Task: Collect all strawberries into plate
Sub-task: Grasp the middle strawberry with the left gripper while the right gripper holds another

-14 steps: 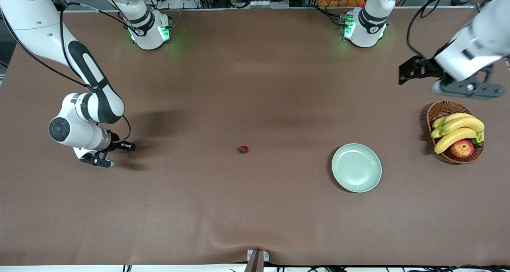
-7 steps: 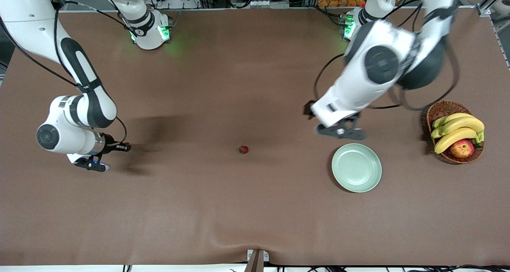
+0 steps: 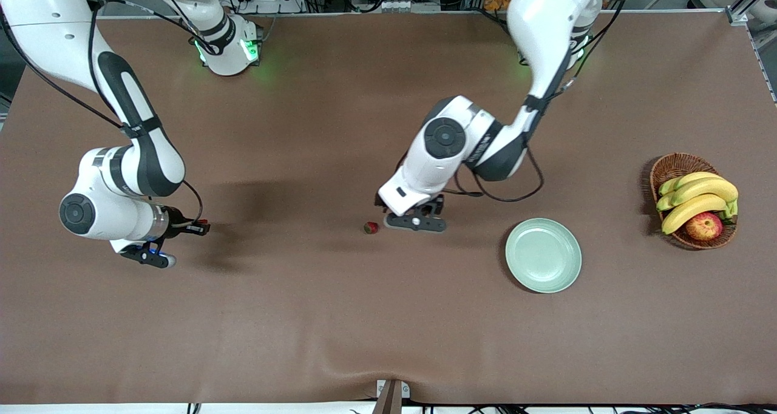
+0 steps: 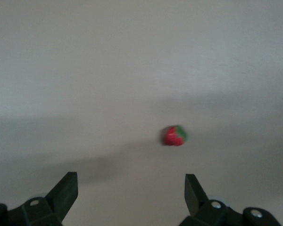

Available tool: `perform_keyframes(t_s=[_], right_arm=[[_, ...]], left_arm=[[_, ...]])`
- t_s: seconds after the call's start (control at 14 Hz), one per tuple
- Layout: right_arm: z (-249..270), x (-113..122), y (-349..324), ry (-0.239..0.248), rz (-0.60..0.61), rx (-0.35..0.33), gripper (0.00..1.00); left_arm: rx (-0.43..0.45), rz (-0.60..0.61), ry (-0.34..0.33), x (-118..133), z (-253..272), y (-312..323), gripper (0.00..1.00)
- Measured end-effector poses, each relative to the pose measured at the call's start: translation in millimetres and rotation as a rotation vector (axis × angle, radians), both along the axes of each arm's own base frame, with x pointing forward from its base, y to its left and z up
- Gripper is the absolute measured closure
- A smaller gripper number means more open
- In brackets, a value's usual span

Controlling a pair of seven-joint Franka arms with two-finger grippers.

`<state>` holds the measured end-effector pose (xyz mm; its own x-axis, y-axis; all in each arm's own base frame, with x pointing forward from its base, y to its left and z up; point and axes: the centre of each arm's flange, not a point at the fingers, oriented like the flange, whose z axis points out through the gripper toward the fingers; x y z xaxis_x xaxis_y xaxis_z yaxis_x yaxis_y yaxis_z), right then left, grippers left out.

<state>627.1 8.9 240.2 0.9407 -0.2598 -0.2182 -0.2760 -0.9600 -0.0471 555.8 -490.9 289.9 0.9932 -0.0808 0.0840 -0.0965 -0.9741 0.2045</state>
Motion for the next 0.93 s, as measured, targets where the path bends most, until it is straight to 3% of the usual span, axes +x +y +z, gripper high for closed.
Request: perform_keyframes(t_s=[0.29,0.5,0.93], right_arm=[[10.0,5.2,1.5,0.012,-0.045,0.028,0.68],[19.5,10.5,24.0,0.018,-0.124,0.047,0.68],[24.7,8.8,81.3,0.035,-0.222,0.025,0.68]], left_arm=[[-0.028,-0.012,-0.062,-11.7,-48.6,-30.2,0.00],[0.003,-0.030,-0.130,-9.9,-74.1,-41.8,0.00],[-0.016,-0.046,-0.213,-26.7,-105.6,-67.2,0.00]])
